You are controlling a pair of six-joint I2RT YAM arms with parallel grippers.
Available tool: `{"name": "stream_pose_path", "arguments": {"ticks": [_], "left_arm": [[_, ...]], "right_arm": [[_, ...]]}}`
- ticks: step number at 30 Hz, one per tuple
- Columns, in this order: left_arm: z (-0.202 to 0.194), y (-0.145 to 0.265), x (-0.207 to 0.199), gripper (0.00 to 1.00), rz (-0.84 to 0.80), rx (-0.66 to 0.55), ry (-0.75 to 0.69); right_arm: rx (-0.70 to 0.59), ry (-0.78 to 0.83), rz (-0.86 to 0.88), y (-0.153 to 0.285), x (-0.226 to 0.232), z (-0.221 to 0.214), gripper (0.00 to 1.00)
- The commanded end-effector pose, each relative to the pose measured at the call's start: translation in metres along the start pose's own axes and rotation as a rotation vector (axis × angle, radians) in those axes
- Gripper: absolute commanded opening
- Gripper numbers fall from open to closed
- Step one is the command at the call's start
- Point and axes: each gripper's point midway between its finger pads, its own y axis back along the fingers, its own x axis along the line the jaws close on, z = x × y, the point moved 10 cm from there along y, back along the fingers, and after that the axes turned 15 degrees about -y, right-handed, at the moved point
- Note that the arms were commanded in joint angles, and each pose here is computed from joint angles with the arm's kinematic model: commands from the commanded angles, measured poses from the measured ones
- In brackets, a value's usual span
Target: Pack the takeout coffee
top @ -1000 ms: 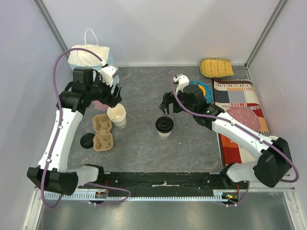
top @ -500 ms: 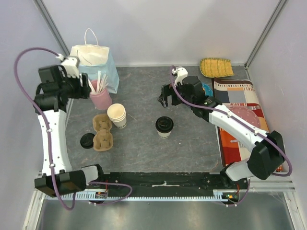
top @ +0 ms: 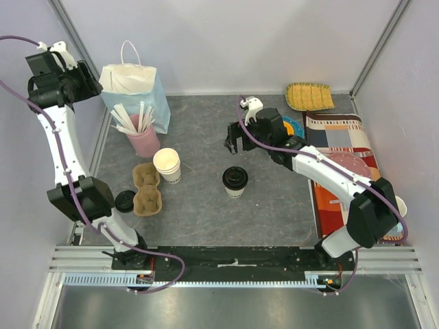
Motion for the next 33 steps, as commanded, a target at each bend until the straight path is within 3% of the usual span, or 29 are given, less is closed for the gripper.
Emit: {"name": "stream_pose_path", "arguments": {"ticks": [1, 9, 15, 20, 26, 33], "left_arm": [[0.02, -0.016, 0.009, 0.63, 0.067, -0.057, 0.055], [0.025, -0.072, 0.02, 0.63, 0.212, -0.062, 0.034], [0.031, -0.104, -0.002, 0.58, 0.217, -0.107, -0.024], [0.041, -0.078, 0.013, 0.56, 0.181, -0.153, 0.015], [0.054, -0.048, -0.002, 0.57, 0.025, -0.227, -0.08], [0.034, -0.033, -0.015, 0.58, -0.204, -0.218, -0.355]], "right_arm": [[-0.073, 0.044, 0.051, -0.009, 0.008, 0.02, 0.98], [0.006, 0.045, 0.08, -0.038, 0.004, 0.012, 0.98], [0.049, 0.039, 0.104, -0.049, 0.003, 0.007, 0.98], [0.074, 0.04, 0.114, -0.047, 0.002, 0.0, 0.98], [0.107, 0.037, 0.141, -0.048, 0.002, -0.006, 0.98], [0.118, 0.04, 0.158, -0.047, 0.002, -0.008, 0.98]]}}
